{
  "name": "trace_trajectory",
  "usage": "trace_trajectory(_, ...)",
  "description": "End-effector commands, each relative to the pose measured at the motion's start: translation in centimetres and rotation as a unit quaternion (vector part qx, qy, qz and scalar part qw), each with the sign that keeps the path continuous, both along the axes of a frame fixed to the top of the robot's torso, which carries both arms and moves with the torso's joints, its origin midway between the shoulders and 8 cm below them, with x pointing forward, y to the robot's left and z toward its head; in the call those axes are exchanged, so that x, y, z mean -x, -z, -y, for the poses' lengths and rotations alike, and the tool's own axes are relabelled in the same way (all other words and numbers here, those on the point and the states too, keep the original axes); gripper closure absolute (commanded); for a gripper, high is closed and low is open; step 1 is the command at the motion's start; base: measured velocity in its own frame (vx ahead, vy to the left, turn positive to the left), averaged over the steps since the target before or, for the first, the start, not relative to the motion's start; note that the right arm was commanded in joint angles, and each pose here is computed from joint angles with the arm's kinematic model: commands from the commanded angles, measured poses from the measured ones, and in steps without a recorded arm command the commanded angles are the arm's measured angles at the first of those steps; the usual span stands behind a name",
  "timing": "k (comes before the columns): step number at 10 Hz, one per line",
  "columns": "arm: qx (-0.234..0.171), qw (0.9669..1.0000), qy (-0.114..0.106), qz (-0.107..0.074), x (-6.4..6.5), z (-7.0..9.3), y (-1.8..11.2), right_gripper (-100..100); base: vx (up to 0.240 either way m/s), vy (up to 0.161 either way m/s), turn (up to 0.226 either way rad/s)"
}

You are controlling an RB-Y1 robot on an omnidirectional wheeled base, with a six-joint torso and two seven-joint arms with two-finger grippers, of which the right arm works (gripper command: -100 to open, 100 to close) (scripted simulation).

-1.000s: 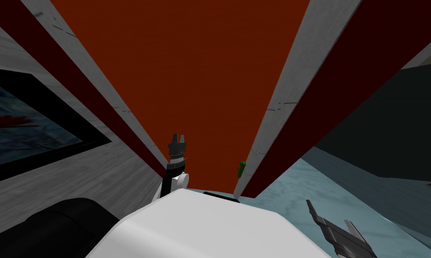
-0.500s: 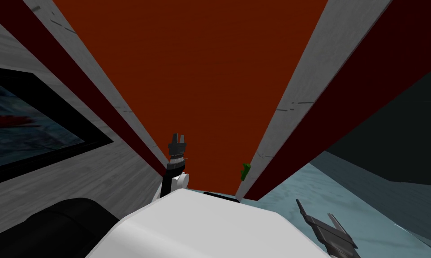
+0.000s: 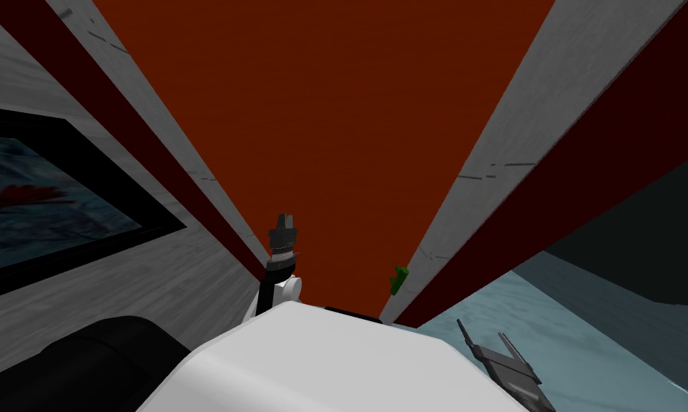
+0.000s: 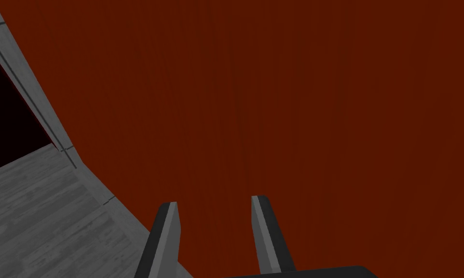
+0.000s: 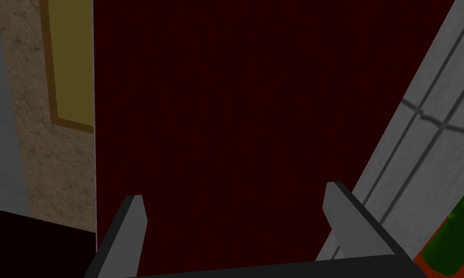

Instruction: Push the door open

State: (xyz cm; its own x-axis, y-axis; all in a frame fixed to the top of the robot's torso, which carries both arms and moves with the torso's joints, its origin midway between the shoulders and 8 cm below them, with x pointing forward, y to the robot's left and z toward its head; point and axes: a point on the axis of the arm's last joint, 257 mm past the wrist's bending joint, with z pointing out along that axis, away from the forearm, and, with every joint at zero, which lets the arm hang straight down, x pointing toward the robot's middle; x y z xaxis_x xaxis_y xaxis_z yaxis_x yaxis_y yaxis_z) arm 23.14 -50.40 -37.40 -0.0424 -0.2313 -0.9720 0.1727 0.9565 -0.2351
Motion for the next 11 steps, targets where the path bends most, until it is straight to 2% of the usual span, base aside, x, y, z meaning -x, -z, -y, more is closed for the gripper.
trace_trajectory(1,0.008,0.9996,-0.025,-0.014,0.0,-1.4,0.7,-100,0.049,0.044,0.045)
trace_trajectory(4,0.022,0.9966,-0.071,-0.037,0.3,-4.2,2.1,-100,0.04,0.04,0.034)
trace_trajectory(6,0.032,0.9927,-0.105,-0.051,0.5,-6.1,3.0,-100,0.067,0.023,0.051)
trace_trajectory(8,0.041,0.9874,-0.139,-0.065,0.9,-8.0,3.9,-100,0.083,0.045,0.064)
trace_trajectory(11,0.053,0.9767,-0.19,-0.084,1.8,-10.9,5.2,-100,0.084,0.034,0.058)
